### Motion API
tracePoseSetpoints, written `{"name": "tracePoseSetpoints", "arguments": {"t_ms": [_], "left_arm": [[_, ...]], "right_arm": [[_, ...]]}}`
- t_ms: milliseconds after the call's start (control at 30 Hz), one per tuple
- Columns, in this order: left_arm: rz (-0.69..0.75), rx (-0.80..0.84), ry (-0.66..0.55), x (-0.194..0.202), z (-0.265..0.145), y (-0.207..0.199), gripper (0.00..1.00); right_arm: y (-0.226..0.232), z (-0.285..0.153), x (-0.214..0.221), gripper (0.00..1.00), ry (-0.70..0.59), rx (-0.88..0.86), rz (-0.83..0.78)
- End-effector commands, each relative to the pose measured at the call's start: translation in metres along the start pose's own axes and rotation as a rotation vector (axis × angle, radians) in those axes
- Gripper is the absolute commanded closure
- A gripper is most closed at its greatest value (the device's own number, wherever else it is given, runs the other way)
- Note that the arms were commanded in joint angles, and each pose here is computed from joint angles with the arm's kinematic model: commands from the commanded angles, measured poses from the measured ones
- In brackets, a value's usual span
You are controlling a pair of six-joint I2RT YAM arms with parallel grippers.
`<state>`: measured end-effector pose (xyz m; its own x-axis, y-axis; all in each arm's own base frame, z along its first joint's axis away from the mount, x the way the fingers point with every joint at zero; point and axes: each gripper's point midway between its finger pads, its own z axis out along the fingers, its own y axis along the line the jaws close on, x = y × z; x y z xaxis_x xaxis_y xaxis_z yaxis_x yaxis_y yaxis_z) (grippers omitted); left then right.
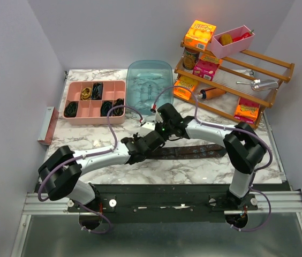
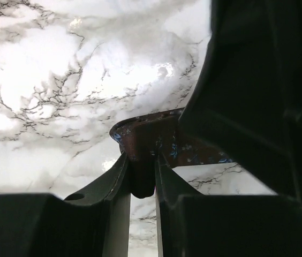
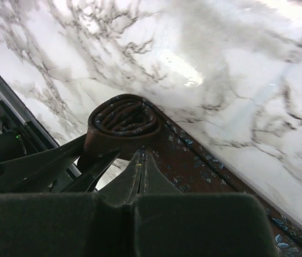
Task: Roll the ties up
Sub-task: Roll the tie at the center of the board.
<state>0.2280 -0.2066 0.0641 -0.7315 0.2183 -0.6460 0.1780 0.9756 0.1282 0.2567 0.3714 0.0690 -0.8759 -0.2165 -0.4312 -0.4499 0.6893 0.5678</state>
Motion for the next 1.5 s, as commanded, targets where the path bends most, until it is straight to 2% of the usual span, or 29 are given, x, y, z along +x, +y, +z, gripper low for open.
{"name": "tracePoseSetpoints", "arguments": {"t_ms": [0,433,500,633,733,833,967,1467], "left_arm": [[0.051,0.000,0.036,0.008,0.002,-0.008,1.00],[0.160,-0.052,0.080,0.016,0.010,-0.029,1.00],[0.173,-0.064,0.081,0.013,0.010,-0.032,0.97],[0.204,-0.069,0.091,0.016,0.014,-0.041,0.82],[0.200,-0.044,0.088,0.013,0.012,-0.050,0.60],[0.177,0.000,0.074,0.009,0.010,-0.059,0.44],[0.131,0.087,0.055,0.006,0.007,-0.075,0.38],[0.057,0.216,0.021,-0.004,-0.003,-0.094,0.37]], "right_arm": [[-0.022,-0.017,-0.008,1.00,-0.046,0.063,0.002],[-0.072,-0.031,-0.004,0.99,-0.056,0.177,0.048],[-0.072,-0.032,-0.004,0.99,-0.057,0.179,0.047],[-0.077,-0.031,-0.002,0.99,-0.051,0.187,0.052],[-0.079,-0.031,-0.001,1.00,-0.048,0.189,0.056],[-0.080,-0.030,0.000,0.99,-0.044,0.191,0.055],[-0.083,-0.030,0.001,1.00,-0.042,0.195,0.054],[-0.078,-0.040,-0.002,1.00,-0.065,0.183,0.022]]}}
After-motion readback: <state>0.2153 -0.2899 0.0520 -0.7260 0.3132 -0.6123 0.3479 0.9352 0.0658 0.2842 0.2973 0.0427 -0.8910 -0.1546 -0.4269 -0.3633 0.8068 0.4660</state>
